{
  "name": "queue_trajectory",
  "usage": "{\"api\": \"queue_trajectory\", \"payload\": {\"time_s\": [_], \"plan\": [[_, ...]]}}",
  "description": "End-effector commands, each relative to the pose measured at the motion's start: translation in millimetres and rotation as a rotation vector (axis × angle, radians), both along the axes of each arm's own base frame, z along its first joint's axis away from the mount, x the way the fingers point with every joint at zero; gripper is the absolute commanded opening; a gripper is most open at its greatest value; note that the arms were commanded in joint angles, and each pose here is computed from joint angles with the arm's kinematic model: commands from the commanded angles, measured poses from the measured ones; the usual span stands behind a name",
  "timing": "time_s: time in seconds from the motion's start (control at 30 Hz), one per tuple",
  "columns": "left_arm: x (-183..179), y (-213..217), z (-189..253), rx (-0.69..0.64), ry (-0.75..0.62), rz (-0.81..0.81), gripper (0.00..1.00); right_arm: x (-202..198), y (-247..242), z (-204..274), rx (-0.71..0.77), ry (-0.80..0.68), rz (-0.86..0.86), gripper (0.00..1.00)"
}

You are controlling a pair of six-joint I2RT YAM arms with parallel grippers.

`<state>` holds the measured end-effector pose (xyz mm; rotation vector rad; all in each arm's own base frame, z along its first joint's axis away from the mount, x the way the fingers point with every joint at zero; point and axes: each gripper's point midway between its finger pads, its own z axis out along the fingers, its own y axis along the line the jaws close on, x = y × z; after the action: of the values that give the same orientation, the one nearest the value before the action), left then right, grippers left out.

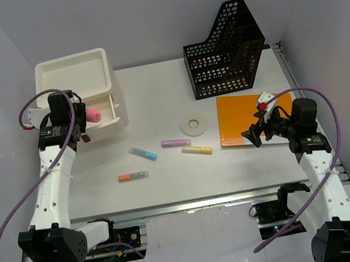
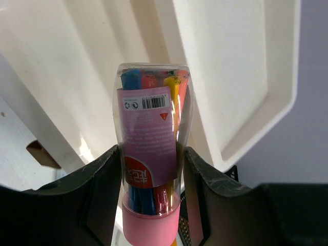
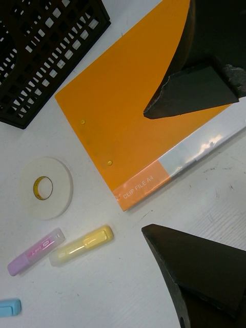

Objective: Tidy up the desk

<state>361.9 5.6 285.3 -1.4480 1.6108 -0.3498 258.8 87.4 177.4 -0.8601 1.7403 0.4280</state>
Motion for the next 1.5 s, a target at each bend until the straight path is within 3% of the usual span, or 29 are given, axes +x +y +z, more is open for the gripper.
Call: {"api": "queue_trajectory", "payload": {"time_s": [0.0,0.03,0.13,0.3,0.43,0.53,0.57,0.63,0.7,0.9,1.03,1.2,1.47], "plan": [[14.4,4.3,7.4,-0.064,-0.009,0.056,0.35,-0.8,0.3,4.5,0.007,-0.017,0.001,0.90],[15.9,5.5,9.1,-0.056,-0.010,0.055,0.52,-0.7,0.3,4.8,0.007,-0.018,0.001,0.90],[16.8,8.2,7.9,-0.040,-0.001,0.056,0.79,-0.9,0.4,4.8,0.007,-0.018,0.001,0.90],[17.4,9.6,15.0,-0.026,-0.021,0.042,0.96,-1.0,0.7,4.5,0.007,-0.017,0.004,0.90],[21.0,3.6,29.8,0.000,-0.059,-0.023,0.97,-0.5,0.4,3.0,0.006,-0.013,0.003,0.90],[21.6,-4.8,60.6,0.054,-0.169,-0.119,0.84,-0.8,0.4,1.8,0.007,-0.009,0.003,0.90],[20.3,-9.1,69.2,0.119,-0.205,-0.188,0.74,-0.8,0.4,1.7,0.007,-0.009,0.003,0.90],[11.3,-23.7,71.2,0.148,-0.276,-0.296,0.29,-0.7,0.4,1.5,0.007,-0.007,0.003,0.90],[-11.8,-24.1,86.3,0.183,-0.353,-0.315,0.03,-0.8,0.6,1.5,0.008,-0.007,0.004,0.90],[-79.6,-8.4,51.8,0.132,-0.290,-0.216,0.00,-1.2,1.3,2.5,0.011,-0.009,0.009,0.90],[-106.4,-0.4,9.3,0.056,-0.152,-0.134,0.00,-1.6,2.2,2.8,0.014,-0.007,0.013,0.90],[-105.8,-4.1,-44.0,0.029,0.017,-0.145,0.00,-1.1,0.9,3.0,0.010,-0.011,0.005,0.90],[-88.9,-4.5,-87.5,0.013,0.144,-0.134,0.00,-0.9,0.8,3.2,0.010,-0.010,0.005,0.90]]}}
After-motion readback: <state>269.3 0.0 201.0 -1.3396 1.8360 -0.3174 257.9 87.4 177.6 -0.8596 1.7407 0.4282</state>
